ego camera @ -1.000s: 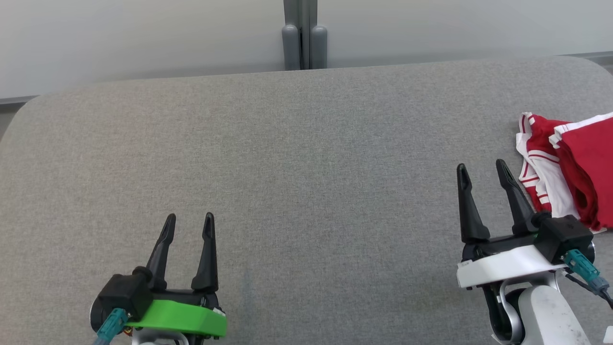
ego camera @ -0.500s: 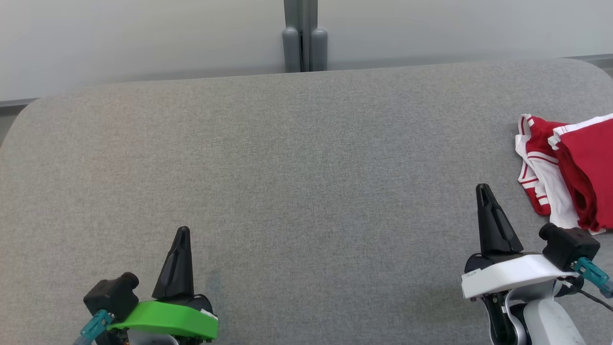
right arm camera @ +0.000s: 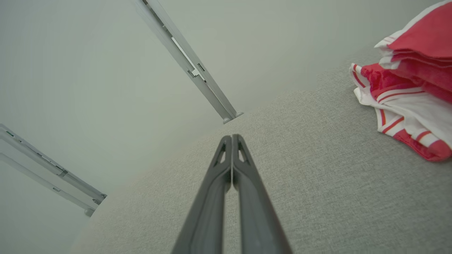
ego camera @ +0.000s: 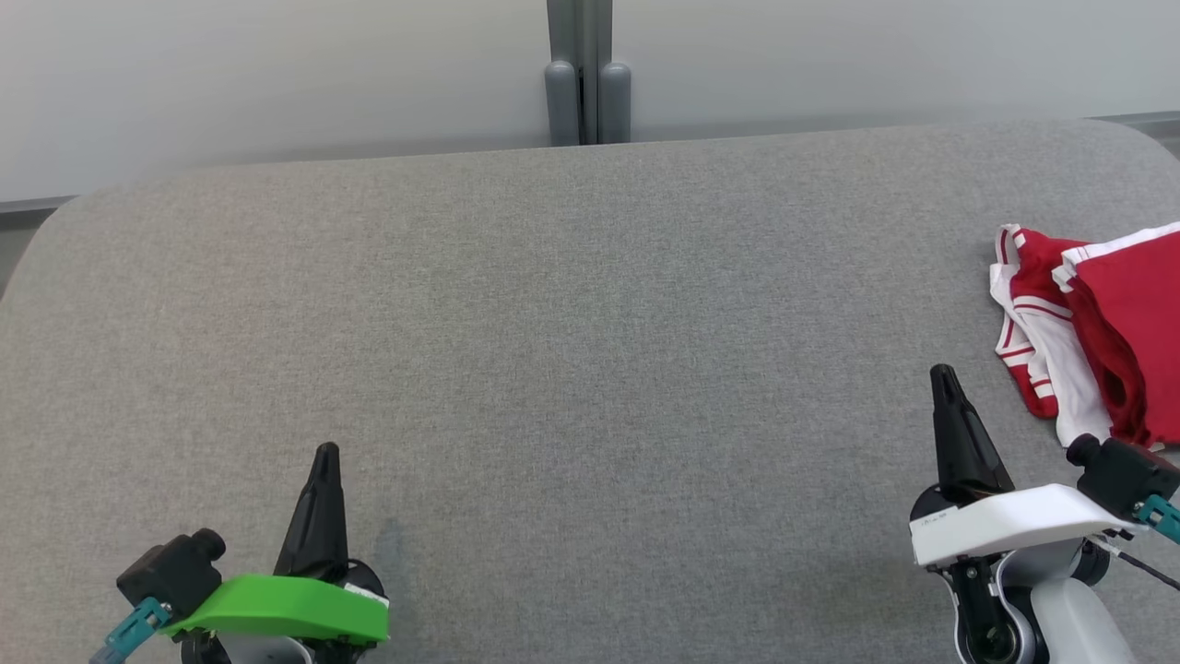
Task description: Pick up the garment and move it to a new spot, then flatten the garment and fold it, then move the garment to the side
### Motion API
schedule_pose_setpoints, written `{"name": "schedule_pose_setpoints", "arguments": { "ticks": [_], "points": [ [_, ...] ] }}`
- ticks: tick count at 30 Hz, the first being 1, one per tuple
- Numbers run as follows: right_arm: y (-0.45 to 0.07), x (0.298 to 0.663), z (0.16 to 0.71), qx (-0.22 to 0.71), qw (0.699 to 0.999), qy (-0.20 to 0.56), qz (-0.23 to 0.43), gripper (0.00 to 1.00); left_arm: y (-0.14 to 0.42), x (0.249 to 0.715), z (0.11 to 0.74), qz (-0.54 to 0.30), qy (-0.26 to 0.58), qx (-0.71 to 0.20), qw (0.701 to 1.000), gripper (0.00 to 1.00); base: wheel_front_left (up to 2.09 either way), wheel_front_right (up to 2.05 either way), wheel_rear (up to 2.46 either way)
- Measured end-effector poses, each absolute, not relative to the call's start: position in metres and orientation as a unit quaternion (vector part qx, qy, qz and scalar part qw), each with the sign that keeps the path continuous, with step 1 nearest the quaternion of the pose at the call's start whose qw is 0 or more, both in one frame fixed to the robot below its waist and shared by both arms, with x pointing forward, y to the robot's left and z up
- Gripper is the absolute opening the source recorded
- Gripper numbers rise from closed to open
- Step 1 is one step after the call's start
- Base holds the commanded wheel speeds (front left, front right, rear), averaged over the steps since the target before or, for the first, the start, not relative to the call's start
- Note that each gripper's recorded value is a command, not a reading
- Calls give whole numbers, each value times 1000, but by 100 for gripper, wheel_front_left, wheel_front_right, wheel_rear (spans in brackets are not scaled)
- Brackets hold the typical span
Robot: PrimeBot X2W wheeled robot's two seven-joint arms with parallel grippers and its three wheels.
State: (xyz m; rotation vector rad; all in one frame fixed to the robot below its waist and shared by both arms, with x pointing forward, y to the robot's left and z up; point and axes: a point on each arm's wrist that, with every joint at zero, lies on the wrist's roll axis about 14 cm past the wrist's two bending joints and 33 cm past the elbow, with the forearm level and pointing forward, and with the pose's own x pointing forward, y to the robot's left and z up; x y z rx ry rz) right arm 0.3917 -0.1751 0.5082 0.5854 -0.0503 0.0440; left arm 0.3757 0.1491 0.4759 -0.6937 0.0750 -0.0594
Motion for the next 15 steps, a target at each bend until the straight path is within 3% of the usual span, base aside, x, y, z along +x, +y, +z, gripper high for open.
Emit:
{"name": "schedule_pose_setpoints", "arguments": {
  "ticks": [15],
  "points": [
    [-183,391,503,387,922,-10,5,0,162,379,476,-7,42,-423,905,0,0,0,0]
  ]
}}
